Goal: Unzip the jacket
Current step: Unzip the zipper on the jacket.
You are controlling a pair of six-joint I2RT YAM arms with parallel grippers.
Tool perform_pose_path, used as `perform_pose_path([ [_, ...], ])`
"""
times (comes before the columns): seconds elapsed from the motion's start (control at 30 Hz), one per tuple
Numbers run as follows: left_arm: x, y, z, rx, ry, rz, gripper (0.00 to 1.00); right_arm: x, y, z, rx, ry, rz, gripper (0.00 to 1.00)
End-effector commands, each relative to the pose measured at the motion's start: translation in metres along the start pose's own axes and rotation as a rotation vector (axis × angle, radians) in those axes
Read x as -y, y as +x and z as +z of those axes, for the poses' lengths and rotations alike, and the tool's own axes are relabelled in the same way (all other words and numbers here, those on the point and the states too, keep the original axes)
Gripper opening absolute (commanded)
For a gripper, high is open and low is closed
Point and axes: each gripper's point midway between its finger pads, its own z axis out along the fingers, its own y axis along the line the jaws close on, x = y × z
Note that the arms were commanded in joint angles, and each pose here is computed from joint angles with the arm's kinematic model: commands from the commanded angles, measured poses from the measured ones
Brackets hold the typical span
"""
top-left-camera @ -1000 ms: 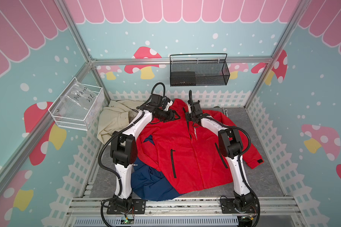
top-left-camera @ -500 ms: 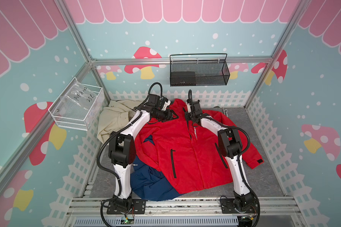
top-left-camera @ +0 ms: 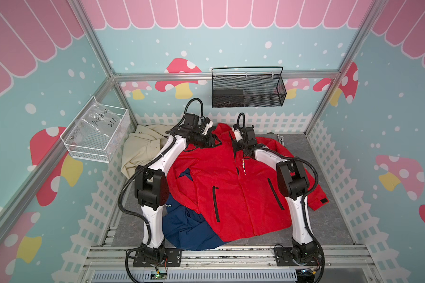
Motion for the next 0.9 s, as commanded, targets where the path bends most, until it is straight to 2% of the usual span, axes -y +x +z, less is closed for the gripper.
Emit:
perform_pose_path([
  [0.0,0.009,-0.002,-0.015,0.014,-0.021,0.078,0.63,-0.014,-0.061,-0.039,0.211,-0.073,-0.065,0.0],
  [0.1,0.013,-0.007,-0.02,0.028,-0.024,0.166,0.63,-0.024,-0.068,-0.059,0.282,-0.115,-0.1,0.0],
  [0.23,0.022,-0.021,-0.032,0.072,-0.029,0.348,0.64,-0.034,-0.078,-0.092,0.419,-0.167,-0.156,0.0],
  [0.4,0.03,-0.018,-0.042,0.075,0.055,0.587,0.64,-0.044,-0.077,-0.121,0.526,-0.255,-0.253,0.0],
  [0.43,0.029,-0.018,-0.045,0.082,0.059,0.679,0.64,-0.043,-0.087,-0.138,0.57,-0.258,-0.277,0.0],
  [0.63,0.042,-0.028,-0.05,0.173,0.115,1.074,0.64,-0.043,-0.084,-0.163,0.628,-0.32,-0.3,0.0],
  [0.77,0.054,-0.048,-0.045,0.266,0.157,1.185,0.64,-0.051,-0.082,-0.178,0.687,-0.346,-0.359,0.0],
  [0.87,0.06,-0.062,-0.039,0.3,0.16,1.216,0.64,-0.057,-0.08,-0.189,0.721,-0.377,-0.397,0.0],
])
